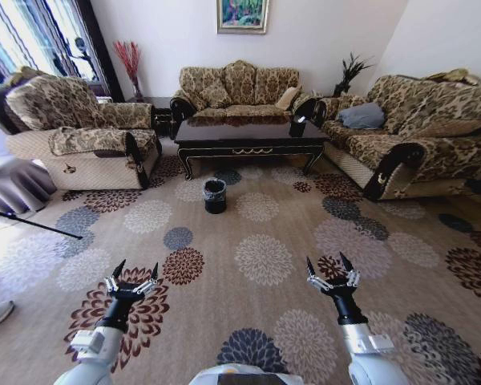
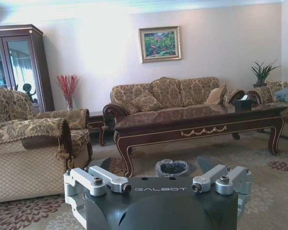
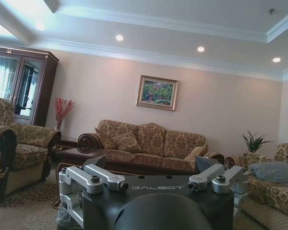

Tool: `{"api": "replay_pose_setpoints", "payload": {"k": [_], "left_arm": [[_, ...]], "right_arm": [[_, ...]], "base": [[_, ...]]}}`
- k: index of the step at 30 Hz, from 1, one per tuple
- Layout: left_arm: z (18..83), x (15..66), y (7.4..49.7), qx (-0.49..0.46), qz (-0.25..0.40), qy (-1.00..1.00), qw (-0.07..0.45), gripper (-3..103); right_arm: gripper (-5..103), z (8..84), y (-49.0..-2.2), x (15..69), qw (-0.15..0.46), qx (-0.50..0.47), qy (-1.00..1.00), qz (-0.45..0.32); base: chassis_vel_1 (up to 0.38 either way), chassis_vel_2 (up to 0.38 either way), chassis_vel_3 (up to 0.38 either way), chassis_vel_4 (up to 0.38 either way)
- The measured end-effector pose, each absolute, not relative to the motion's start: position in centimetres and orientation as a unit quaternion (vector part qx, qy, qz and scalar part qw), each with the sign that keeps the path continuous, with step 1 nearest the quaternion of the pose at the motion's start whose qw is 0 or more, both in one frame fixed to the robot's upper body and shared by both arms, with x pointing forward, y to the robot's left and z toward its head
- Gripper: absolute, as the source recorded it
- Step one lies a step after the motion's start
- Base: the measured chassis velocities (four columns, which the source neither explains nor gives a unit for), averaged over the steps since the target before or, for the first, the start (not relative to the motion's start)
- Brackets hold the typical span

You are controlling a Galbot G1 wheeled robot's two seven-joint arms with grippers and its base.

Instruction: Move to the front of the table and pick up the trash from the floor, then place it into the trash bin.

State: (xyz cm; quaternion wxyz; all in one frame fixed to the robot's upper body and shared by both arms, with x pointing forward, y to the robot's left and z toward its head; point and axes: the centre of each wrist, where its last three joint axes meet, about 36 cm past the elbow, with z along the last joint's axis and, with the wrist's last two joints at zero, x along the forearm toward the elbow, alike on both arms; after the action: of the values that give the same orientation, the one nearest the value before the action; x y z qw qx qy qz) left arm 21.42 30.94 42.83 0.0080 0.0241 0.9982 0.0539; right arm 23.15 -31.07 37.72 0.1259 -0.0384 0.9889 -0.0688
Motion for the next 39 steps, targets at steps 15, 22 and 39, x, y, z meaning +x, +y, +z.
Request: {"api": "replay_pose_setpoints", "payload": {"k": [15, 22, 39], "left_arm": [[42.83, 21.42, 30.94, 0.024, 0.054, 0.998, 0.008, 100], [42.83, 21.42, 30.94, 0.024, 0.054, 0.998, 0.008, 100], [42.83, 21.42, 30.94, 0.024, 0.054, 0.998, 0.008, 100]], "right_arm": [[100, 37.72, -31.07, 23.15, 0.126, -0.038, 0.989, -0.069], [100, 37.72, -31.07, 23.15, 0.126, -0.038, 0.989, -0.069], [100, 37.72, -31.07, 23.15, 0.126, -0.038, 0.989, -0.069]], "base": [[0.000, 0.000, 0.000, 0.000], [0.000, 0.000, 0.000, 0.000], [0.000, 0.000, 0.000, 0.000]]}}
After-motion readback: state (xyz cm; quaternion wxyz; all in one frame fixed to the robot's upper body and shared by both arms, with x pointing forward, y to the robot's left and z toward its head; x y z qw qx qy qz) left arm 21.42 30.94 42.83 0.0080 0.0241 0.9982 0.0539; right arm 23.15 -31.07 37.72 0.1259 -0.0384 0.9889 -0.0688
